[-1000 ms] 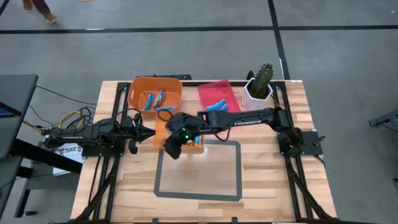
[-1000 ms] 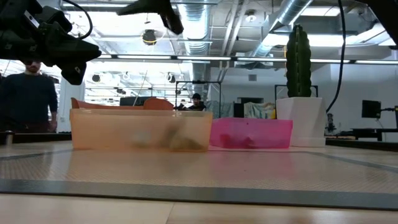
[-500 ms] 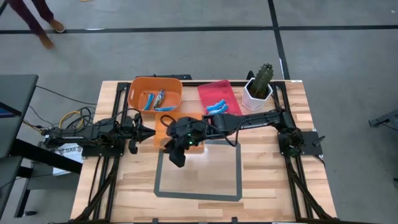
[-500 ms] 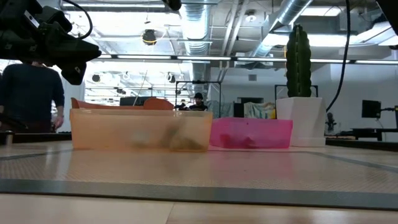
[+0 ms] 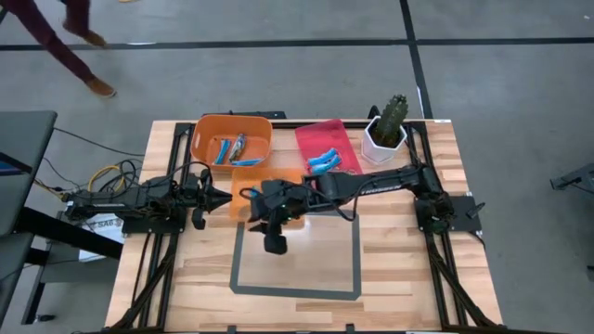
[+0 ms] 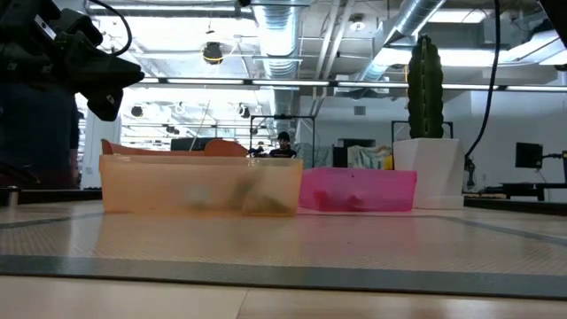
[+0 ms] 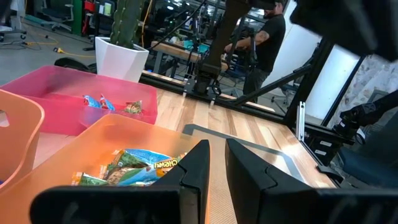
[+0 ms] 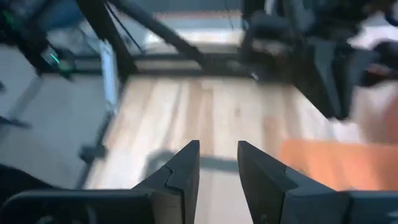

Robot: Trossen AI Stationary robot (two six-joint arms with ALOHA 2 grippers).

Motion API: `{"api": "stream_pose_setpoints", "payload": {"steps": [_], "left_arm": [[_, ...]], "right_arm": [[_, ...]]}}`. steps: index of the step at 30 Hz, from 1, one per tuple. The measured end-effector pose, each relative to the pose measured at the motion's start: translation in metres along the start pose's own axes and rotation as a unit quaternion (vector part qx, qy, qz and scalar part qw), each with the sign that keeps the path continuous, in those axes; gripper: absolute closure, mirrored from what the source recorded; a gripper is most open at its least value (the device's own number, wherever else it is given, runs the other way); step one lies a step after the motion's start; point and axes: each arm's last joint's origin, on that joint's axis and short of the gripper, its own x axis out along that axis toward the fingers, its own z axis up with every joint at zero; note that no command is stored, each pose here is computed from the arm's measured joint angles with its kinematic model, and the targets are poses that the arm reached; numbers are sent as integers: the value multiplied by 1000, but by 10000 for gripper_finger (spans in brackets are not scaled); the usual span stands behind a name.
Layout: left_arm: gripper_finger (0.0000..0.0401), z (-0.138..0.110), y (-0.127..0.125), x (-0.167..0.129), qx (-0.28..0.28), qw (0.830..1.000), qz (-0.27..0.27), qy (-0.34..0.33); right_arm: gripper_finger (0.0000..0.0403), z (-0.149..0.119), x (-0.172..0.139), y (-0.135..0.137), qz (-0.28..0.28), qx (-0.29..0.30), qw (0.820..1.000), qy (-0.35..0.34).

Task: Pick and place Granola Bars by type
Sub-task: Return to Home Position

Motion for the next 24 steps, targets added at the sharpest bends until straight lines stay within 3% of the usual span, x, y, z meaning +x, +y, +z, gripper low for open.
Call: {"api": "stream_pose_setpoints", "payload": {"steps": [5, 9, 16, 20, 24], "left_arm": [[357, 0, 0, 0, 0, 1000, 0, 0], [357, 0, 0, 0, 0, 1000, 0, 0], [357, 0, 0, 0, 0, 1000, 0, 0], [357, 0, 0, 0, 0, 1000, 0, 0], [357, 0, 0, 0, 0, 1000, 0, 0]], "right_arm": [[301, -1, -28, 0, -61, -41, 996, 44], [301, 5, -49, -1, -99, -65, 992, 42], [301, 12, -84, 5, -99, -55, 993, -16], [301, -4, -109, 4, -97, -30, 992, -70], [301, -37, -126, -4, -100, 10, 991, -85]]}}
